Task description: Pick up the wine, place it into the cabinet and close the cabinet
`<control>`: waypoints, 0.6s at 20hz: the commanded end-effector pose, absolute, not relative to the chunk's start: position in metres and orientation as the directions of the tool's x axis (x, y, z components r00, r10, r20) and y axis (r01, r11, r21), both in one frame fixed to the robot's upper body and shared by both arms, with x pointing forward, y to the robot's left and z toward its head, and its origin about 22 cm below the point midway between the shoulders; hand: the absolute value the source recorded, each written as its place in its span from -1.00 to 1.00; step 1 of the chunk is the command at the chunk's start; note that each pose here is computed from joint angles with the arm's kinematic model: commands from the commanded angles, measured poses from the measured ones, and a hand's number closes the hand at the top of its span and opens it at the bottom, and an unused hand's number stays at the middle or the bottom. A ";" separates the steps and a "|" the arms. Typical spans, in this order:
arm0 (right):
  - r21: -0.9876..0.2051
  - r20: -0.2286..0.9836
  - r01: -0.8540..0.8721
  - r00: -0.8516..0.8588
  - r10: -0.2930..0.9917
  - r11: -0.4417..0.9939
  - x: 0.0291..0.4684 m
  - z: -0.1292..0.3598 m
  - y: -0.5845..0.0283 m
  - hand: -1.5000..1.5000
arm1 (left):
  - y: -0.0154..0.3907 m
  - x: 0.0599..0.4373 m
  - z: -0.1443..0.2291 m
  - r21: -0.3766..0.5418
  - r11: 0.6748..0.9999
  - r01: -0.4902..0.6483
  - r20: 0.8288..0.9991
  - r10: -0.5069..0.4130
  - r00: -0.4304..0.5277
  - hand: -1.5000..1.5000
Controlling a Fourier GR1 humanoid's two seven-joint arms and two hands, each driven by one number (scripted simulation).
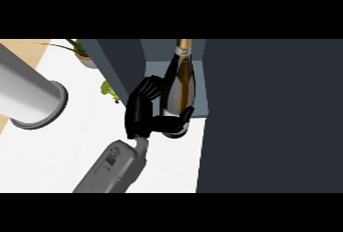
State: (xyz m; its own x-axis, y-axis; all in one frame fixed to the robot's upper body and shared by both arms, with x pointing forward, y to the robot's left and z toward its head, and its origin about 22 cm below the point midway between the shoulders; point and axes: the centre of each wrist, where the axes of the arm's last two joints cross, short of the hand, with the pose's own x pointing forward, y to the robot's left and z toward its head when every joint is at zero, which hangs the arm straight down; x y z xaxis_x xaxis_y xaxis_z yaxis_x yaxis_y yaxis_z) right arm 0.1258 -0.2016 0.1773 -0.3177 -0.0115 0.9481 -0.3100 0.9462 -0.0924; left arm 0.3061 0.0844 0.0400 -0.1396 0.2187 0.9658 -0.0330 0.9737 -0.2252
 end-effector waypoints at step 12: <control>-0.048 0.929 -0.379 -0.358 -0.098 0.924 0.083 0.209 -0.214 -1.00 | 0.083 0.318 -0.019 -0.220 0.970 -0.100 0.972 0.210 -0.104 1.00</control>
State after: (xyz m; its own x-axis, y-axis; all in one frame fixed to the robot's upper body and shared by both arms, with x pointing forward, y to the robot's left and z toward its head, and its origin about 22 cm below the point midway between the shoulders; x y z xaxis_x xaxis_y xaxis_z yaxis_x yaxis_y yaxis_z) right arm 0.1252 -0.2056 0.1756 -0.3197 -0.0070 0.9475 -0.3199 0.9421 -0.1009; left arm 0.3138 0.0840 -0.0152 -0.0990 0.1968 0.9754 -0.0811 0.9754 -0.2050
